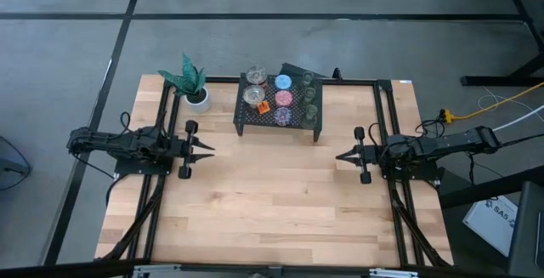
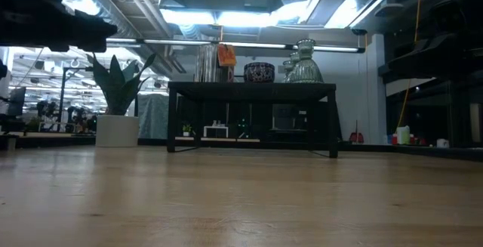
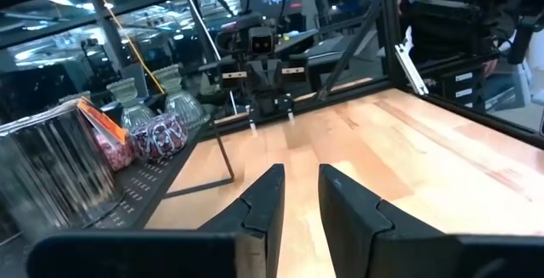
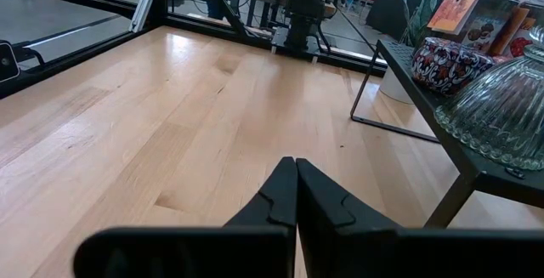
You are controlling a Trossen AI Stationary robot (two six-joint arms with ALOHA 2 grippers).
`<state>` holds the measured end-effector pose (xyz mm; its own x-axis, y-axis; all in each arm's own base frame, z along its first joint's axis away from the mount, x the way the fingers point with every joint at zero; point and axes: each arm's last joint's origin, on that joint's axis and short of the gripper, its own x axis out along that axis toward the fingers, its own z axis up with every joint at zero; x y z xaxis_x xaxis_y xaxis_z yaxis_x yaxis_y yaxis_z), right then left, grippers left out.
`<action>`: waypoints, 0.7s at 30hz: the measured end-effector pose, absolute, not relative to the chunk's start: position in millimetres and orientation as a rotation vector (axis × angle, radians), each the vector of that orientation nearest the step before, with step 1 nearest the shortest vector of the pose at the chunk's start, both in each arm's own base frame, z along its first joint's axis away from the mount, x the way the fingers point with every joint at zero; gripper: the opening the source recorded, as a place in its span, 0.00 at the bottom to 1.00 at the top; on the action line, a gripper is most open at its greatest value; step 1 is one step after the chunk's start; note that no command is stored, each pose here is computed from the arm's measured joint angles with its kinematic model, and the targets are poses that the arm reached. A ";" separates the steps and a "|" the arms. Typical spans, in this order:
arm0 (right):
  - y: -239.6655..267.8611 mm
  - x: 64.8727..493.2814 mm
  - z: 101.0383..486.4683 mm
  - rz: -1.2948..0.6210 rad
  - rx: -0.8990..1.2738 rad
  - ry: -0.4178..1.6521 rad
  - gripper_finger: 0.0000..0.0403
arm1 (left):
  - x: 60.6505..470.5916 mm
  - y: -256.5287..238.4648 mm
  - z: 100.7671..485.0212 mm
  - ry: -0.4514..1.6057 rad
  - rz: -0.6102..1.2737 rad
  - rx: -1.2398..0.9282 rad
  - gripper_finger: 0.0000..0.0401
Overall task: Pick & Place candle stick holders
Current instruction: Return to Home Position
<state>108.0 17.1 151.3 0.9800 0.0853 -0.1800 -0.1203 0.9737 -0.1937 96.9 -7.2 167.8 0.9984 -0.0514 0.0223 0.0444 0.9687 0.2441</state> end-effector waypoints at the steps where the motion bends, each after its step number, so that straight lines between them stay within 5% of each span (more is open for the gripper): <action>1: 17.1 108.0 151.3 0.104 -0.205 0.171 0.01 | 96.9 -7.2 167.7 -0.028 -0.049 0.246 0.17; 21: 17.1 108.0 151.2 0.104 -0.205 0.172 0.01 | 98.3 -7.1 165.8 -0.004 -0.050 0.248 0.17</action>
